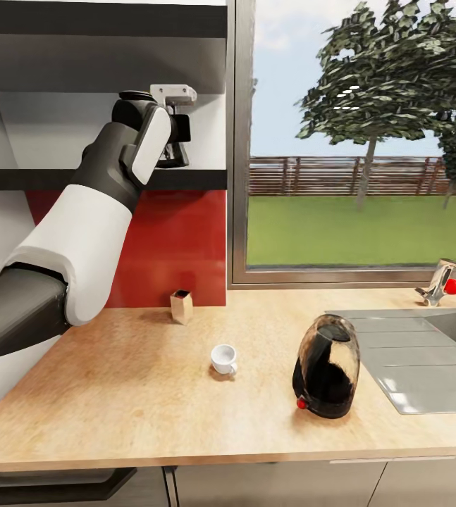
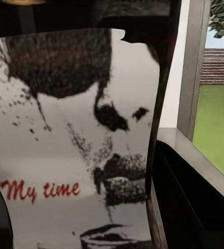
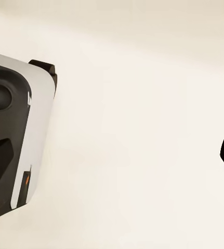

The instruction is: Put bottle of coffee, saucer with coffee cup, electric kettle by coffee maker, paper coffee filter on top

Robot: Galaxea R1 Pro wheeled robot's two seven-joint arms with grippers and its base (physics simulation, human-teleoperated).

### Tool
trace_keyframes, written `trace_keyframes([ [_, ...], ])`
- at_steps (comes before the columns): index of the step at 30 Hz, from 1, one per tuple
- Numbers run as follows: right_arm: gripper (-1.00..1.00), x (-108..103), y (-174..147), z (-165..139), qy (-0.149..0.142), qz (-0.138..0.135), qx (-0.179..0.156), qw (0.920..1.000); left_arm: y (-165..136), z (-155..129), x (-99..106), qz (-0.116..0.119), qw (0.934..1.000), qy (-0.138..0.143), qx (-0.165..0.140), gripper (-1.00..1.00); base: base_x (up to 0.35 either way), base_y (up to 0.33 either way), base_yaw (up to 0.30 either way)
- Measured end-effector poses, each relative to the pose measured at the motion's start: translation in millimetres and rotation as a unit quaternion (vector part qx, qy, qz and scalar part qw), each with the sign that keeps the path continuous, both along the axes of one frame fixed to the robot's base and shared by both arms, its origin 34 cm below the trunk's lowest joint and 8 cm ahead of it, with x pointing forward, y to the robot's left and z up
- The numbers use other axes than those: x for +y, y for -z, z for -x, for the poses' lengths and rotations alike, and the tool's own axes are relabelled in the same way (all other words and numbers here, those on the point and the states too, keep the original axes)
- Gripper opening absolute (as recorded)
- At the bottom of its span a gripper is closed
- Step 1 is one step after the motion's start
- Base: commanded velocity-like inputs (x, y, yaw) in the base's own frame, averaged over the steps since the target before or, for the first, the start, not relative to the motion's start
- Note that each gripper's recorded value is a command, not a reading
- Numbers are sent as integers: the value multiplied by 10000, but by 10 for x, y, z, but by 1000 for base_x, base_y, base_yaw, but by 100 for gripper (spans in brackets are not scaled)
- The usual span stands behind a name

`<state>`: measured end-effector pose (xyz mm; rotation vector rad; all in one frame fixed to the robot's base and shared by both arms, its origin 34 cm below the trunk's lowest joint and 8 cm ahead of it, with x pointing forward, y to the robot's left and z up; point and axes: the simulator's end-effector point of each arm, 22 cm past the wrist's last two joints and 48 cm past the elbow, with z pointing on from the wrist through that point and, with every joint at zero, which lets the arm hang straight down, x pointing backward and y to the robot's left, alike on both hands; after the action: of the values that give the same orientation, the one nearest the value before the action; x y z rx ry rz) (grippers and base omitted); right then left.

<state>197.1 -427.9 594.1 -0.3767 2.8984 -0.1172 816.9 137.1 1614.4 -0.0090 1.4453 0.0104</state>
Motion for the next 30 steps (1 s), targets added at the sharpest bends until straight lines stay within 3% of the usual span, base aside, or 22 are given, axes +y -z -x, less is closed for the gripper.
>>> trace_keyframes([
  [17, 100, 2, 0, -1, -1, -2, -1, 10000, -69, 46, -23, -23, 10000, 19, -94, -100, 0, 0, 0],
  [21, 100, 2, 0, -1, -1, -3, -1, 10000, -193, 129, -40, 6, 9997, 57, -255, -100, 0, 0, 0],
  [30, 100, -4, 0, 0, 1, 3, 2, 10000, -226, 150, -43, 32, 9995, 75, -299, -100, -118, 0, 0],
])
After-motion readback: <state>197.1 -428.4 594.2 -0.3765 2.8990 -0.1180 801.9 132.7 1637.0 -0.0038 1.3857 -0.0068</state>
